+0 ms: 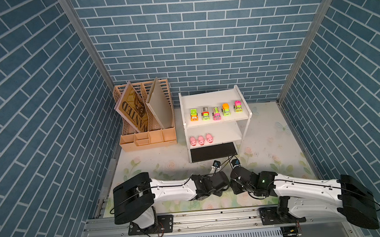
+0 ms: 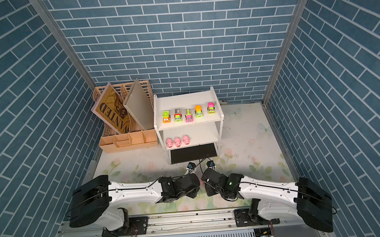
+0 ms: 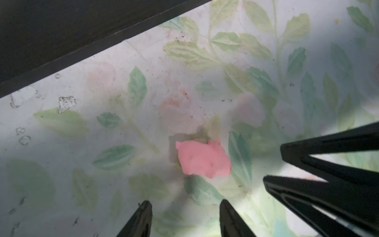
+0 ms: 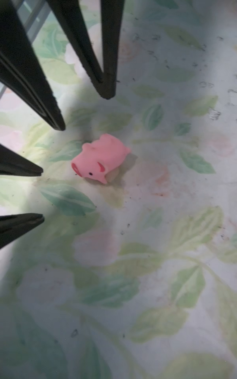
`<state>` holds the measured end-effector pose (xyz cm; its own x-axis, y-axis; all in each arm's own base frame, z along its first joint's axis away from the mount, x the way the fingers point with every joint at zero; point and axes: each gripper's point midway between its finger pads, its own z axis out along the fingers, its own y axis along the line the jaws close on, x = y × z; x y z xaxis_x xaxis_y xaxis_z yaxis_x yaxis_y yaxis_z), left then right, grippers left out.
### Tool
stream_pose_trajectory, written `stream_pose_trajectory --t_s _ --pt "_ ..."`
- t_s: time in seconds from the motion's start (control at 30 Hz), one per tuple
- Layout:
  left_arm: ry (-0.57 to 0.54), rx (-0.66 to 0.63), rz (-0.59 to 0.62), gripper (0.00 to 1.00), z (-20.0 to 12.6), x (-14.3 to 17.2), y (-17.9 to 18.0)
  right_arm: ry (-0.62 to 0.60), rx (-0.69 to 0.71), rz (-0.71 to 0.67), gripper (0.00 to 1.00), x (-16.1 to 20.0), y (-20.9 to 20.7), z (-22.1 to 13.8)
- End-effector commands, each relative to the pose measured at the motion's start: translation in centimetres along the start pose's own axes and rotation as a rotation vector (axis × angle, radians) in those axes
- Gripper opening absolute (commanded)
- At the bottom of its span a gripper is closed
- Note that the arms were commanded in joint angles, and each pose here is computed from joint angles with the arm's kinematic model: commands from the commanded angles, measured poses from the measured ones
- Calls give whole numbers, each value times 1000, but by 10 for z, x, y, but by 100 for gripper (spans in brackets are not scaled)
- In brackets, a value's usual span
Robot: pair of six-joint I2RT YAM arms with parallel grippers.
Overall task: Organize plastic toys on shelves
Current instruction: Adjust the plastic toy at the center of the board.
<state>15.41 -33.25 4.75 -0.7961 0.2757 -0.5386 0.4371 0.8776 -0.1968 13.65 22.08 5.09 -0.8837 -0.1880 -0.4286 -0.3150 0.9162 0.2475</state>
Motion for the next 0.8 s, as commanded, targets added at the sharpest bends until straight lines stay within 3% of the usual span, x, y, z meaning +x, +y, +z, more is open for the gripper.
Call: stream_pose_trajectory --t_s 0.0,0.1,0.2,0.37,0.77 --pt "32 -19 -1 55 5 13 6 -62 35 22 34 -24 1 -4" --pt "15 -27 -7 54 0 15 9 -81 26 27 34 -35 3 -1" --pt "-39 7 -33 55 -11 0 3 -83 -22 19 34 -40 10 6" --pt "-104 -43 -87 55 -26 -21 8 -54 -74 -5 33 -41 23 26" --pt "-116 -84 -138 55 -41 -11 33 51 -134 -99 35 -1 53 27"
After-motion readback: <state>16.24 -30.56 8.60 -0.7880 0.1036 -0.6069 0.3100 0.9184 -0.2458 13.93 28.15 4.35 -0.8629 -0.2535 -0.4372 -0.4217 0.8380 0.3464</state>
